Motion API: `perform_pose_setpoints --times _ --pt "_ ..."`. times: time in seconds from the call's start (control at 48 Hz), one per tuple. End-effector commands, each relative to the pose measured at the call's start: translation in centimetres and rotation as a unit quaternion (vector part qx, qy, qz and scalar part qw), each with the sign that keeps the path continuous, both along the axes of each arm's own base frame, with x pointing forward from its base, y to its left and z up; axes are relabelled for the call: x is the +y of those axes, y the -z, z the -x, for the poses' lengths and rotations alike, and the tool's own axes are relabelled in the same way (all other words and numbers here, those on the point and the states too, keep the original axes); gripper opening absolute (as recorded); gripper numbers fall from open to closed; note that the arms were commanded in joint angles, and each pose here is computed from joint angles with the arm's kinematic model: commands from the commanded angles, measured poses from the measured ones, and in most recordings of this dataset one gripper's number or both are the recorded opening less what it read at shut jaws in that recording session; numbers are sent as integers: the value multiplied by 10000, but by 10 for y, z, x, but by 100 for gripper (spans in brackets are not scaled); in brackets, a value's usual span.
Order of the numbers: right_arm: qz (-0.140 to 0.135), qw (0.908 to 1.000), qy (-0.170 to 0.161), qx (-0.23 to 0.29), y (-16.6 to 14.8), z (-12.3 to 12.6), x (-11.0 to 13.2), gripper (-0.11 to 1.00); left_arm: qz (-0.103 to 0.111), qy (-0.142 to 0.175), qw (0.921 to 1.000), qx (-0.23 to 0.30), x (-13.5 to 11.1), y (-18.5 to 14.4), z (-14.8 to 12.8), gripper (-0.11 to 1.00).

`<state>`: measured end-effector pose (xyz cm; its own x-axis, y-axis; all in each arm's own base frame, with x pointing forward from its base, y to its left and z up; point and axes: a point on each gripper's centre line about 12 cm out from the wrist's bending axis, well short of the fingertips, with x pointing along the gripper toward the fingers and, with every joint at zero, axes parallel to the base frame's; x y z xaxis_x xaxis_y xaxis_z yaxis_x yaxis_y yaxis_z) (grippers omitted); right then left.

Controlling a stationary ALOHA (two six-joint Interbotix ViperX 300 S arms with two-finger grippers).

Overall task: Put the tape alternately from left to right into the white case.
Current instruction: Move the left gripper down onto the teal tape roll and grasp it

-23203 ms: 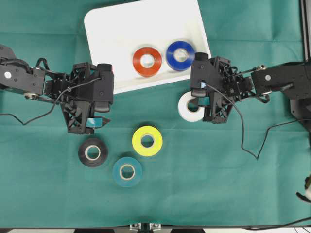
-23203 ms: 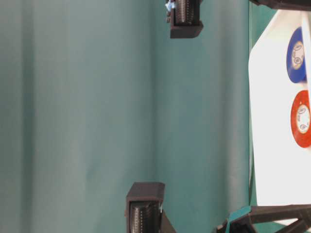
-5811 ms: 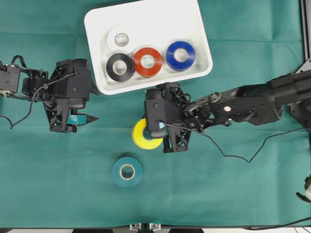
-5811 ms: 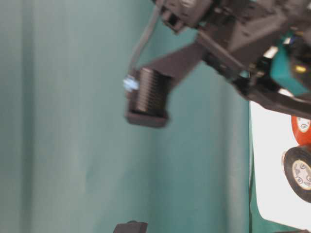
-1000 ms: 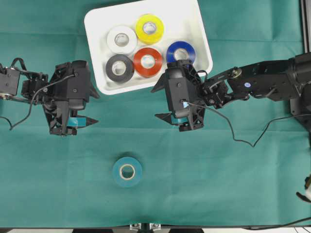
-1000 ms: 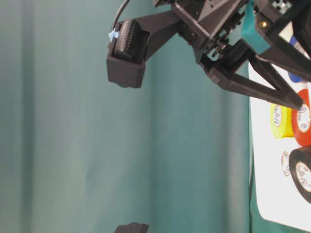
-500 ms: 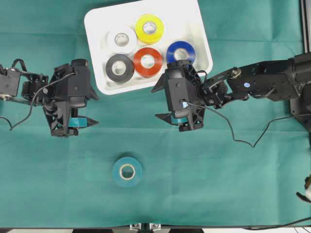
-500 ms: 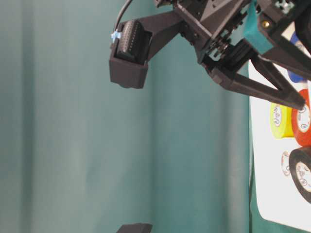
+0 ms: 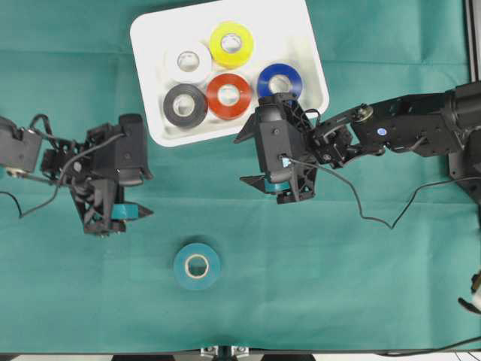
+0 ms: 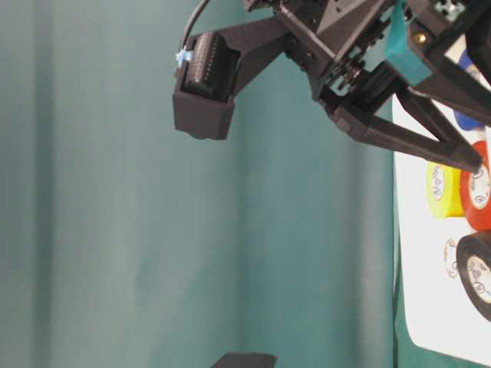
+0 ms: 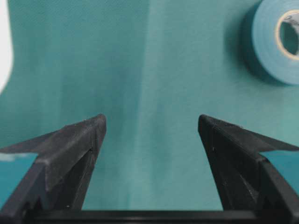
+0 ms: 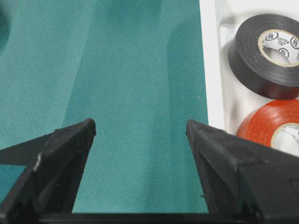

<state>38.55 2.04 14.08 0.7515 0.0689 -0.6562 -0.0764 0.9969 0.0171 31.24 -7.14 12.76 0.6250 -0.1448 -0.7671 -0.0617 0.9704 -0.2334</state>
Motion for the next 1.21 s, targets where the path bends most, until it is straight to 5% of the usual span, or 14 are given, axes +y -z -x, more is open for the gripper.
perform_pose_setpoints --times 0.0,0.479,0.854,1.187 --pt "-20 9999 -19 -148 -10 -2 2 86 89 56 9998 -160 -10 -8 -11 38" --pt "-15 9999 -22 -135 -10 -2 2 86 242 306 9986 -354 -43 -19 -38 38" --pt "-15 9999 -14 -127 -9 -1 1 86 900 -347 9953 -92 -61 -11 -58 38" --pt "-9 9999 -19 -113 -8 -1 1 86 1190 -630 9908 131 -74 1 -63 38"
